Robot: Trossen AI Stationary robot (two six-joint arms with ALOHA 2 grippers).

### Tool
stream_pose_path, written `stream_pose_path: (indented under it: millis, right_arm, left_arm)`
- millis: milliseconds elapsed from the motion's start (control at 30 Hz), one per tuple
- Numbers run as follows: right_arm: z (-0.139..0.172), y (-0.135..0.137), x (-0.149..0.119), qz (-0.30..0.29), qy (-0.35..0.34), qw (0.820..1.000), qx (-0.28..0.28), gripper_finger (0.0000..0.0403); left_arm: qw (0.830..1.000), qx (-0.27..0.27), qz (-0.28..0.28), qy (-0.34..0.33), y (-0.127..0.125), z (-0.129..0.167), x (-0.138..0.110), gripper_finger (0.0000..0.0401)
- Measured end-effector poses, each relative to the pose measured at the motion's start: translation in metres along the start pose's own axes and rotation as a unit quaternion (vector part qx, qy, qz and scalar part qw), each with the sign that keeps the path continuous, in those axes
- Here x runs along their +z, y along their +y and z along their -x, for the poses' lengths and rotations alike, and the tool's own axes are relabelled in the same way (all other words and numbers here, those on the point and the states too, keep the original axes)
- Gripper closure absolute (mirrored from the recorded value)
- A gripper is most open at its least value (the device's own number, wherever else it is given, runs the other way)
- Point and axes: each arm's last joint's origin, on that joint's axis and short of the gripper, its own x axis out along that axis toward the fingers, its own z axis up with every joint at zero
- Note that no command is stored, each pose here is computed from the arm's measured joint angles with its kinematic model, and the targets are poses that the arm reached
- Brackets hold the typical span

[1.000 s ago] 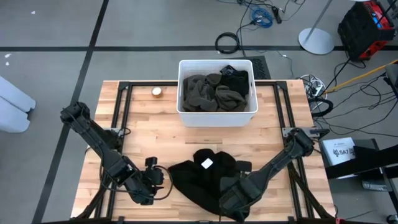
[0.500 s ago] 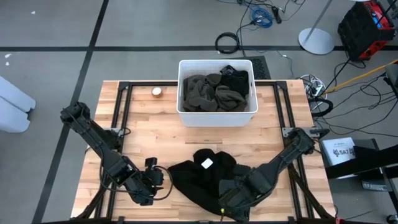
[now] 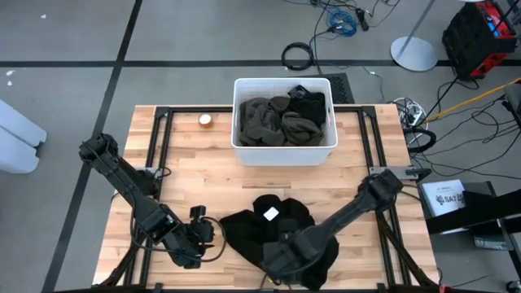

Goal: Fold laundry
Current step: Fold the black shirt

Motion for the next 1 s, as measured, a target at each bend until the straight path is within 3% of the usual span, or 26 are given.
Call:
stream_pose_path:
  millis: [133, 433, 700, 800, 933, 1000]
  right_arm:
    - [-0.024, 0.002, 0.01, 0.021, -0.001, 1.0, 0.015, 0.0231]
    - [-0.042, 0.006, 0.024, 0.028, -0.031, 0.998, 0.043, 0.0231]
    - [-0.066, 0.003, 0.025, 0.018, -0.003, 0.999, 0.027, 0.024]
    - [-0.067, 0.002, 0.024, 0.031, 0.005, 0.999, 0.023, 0.028]
    - [-0.054, 0.004, 0.022, 0.057, -0.004, 0.998, 0.031, 0.0381]
    - [-0.042, 0.005, 0.02, 0.062, -0.011, 0.997, 0.042, 0.0391]
  left_arm:
    - [1.0, 0.0, 0.0, 0.0, 0.0, 0.0, 0.0, 0.0232]
    - [1.0, 0.0, 0.0, 0.0, 0.0, 0.0, 0.0, 0.0232]
    - [1.0, 0.0, 0.0, 0.0, 0.0, 0.0, 0.0, 0.0232]
    - [1.0, 0.0, 0.0, 0.0, 0.0, 0.0, 0.0, 0.0232]
    - [1.0, 0.001, 0.0, 0.0, 0.0, 0.0, 0.0, 0.0232]
    - [1.0, 0.001, 0.0, -0.001, 0.0, 0.0, 0.0, 0.0232]
